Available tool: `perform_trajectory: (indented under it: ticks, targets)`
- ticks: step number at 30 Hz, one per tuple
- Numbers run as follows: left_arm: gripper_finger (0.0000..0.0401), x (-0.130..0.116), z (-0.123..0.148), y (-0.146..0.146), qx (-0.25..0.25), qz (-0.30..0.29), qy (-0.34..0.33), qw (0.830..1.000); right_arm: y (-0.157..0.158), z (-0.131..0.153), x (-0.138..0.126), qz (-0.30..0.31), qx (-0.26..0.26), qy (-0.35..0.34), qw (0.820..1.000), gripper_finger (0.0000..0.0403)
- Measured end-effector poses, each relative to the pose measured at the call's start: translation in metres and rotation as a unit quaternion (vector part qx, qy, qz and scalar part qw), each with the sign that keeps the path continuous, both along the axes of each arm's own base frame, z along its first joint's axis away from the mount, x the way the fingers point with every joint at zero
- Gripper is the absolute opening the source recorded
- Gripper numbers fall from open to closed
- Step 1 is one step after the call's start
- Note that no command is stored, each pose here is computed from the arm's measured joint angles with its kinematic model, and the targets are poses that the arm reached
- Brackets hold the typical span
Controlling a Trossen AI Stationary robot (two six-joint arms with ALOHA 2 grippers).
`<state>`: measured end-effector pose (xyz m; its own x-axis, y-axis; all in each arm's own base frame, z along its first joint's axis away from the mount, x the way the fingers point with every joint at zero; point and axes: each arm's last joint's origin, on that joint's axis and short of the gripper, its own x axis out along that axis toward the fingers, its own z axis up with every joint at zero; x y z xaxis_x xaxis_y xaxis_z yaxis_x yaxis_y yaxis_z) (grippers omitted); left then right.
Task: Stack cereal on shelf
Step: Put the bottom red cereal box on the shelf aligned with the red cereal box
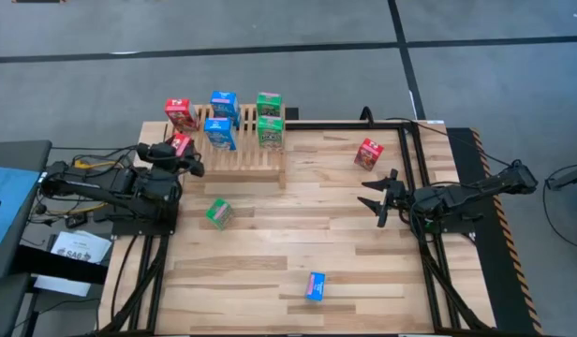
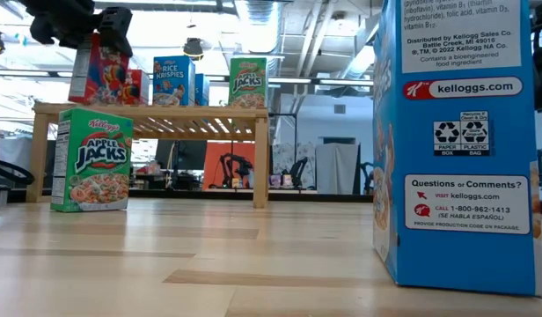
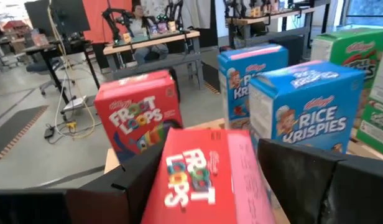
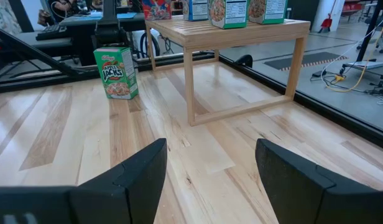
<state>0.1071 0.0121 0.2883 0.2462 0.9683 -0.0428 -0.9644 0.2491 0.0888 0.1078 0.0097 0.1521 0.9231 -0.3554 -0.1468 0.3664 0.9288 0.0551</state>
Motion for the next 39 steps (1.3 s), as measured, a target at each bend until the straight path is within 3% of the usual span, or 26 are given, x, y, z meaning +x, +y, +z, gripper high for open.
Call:
perform_trajectory:
  ticks: [12,28,39]
  targets:
    - [0.0242,0.001,0.008,0.000,0.013,0.015,0.007,1.000,0.000,0.000,0.000,0.000,0.000,0.000,1.000,0.0272]
    - [0.0242,-0.007,0.048,0.001,0.019,0.010,0.019,1.000,0.000,0.000,0.000,0.000,0.000,0.000,1.000,0.0272]
    - [0.0242,-0.014,0.094,-0.002,0.027,-0.077,0.031,0.996,0.000,0.000,0.000,0.000,0.000,0.000,1.000,0.0272]
